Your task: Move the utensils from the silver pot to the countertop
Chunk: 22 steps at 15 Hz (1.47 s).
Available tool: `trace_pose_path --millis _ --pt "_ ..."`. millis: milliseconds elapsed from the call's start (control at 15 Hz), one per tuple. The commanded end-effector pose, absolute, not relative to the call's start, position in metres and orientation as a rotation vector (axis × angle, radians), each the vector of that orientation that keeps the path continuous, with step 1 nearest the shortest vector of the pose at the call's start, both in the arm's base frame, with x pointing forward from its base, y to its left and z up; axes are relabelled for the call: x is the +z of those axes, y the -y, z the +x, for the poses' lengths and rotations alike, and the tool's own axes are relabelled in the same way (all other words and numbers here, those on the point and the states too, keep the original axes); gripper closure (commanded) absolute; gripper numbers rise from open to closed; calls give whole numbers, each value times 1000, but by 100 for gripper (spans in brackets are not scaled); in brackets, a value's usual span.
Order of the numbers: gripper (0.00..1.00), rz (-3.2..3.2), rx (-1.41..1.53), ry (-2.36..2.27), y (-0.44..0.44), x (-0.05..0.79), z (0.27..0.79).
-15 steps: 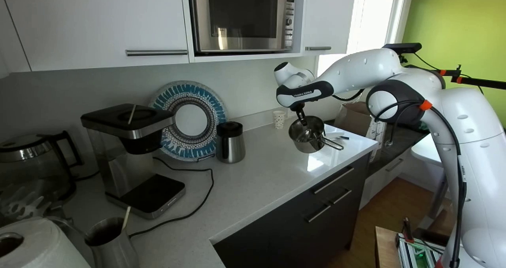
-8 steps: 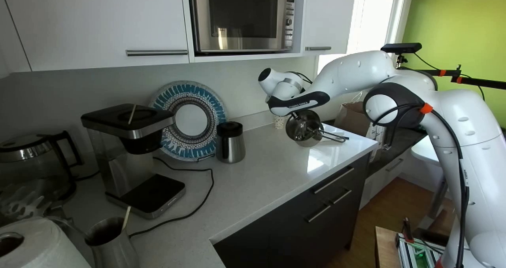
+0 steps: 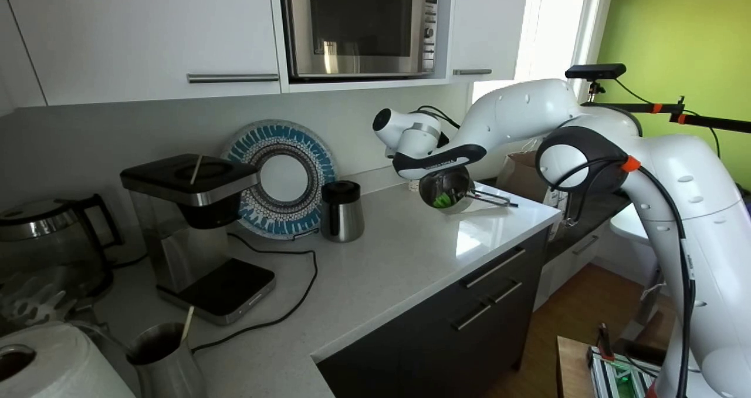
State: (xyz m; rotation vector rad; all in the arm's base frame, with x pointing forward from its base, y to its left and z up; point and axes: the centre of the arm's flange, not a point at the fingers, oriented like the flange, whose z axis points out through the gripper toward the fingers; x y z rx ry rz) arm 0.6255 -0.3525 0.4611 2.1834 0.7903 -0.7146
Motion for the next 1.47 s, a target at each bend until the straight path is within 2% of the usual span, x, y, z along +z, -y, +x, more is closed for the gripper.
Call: trace_pose_path --millis 0,333,933,1000,1400 --pt "99 2111 -775 -806 338 444 637" --pt "99 1916 -889 -830 320 401 664" --pt "99 1574 -1046 -828 334 389 690" --pt "96 1663 -977 -859 320 380 679" --pt "99 1588 -969 -814 333 357 683"
